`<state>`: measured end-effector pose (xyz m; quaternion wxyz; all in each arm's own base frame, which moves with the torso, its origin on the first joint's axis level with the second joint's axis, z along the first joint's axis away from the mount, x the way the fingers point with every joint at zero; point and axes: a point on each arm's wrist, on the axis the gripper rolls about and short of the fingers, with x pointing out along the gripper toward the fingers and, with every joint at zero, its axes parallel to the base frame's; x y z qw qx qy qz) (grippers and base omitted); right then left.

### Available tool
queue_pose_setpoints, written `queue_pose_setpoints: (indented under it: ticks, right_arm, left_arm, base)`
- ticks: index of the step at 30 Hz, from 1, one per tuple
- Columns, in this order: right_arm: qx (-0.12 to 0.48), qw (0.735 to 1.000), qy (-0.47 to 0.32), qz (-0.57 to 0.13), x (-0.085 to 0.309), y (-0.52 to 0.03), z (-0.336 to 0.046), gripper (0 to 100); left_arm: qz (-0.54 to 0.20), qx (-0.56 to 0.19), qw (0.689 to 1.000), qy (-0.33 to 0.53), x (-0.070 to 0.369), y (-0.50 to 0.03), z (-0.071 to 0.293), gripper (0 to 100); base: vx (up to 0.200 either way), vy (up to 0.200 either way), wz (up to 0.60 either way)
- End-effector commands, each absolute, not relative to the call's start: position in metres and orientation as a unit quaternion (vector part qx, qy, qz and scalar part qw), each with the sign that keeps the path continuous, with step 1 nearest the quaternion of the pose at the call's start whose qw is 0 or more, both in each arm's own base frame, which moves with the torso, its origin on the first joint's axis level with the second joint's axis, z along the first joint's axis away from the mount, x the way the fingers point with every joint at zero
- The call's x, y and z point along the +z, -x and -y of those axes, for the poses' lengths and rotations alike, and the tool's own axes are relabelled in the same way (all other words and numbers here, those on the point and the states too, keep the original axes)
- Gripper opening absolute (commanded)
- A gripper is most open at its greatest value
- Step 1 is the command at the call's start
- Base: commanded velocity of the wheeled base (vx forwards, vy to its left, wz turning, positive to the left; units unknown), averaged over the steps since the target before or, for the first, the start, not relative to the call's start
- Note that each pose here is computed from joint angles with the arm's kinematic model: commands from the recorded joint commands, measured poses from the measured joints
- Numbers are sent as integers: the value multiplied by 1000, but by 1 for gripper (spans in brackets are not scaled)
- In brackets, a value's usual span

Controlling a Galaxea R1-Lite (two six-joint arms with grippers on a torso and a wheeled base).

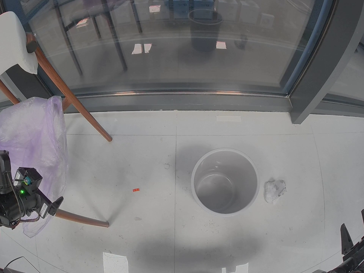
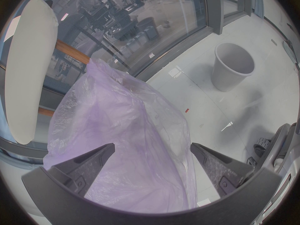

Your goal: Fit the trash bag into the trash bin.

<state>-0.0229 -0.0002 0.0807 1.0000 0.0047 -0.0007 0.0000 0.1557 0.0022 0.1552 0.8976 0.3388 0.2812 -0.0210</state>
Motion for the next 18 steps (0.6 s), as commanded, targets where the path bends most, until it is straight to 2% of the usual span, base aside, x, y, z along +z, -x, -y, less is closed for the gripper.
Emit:
queue_pose_setpoints:
  ticks: [1,3,4,14,18]
  right_arm:
    - [1,1000,-5,-8,76,22,0,100]
    - [0,1000,-5,-8,76,22,0,100]
    - [0,1000,-5,-8,76,22,0,100]
    - [0,1000,-5,-8,76,22,0,100]
    - [0,1000,-5,-8,76,22,0,100]
  left_arm:
    - [-290,-21,895,-339,155,-166,-2,100]
    - [-288,-21,895,-339,156,-167,-2,100]
    - [-287,-21,895,-339,156,-167,-2,0]
    - [-286,-20,898,-333,155,-164,-3,0]
    - [-262,-17,912,-315,165,-161,-3,0]
  base:
    - [0,0,0]
    - [0,0,0]
    - [0,0,0]
    - [0,0,0]
    - [0,0,0]
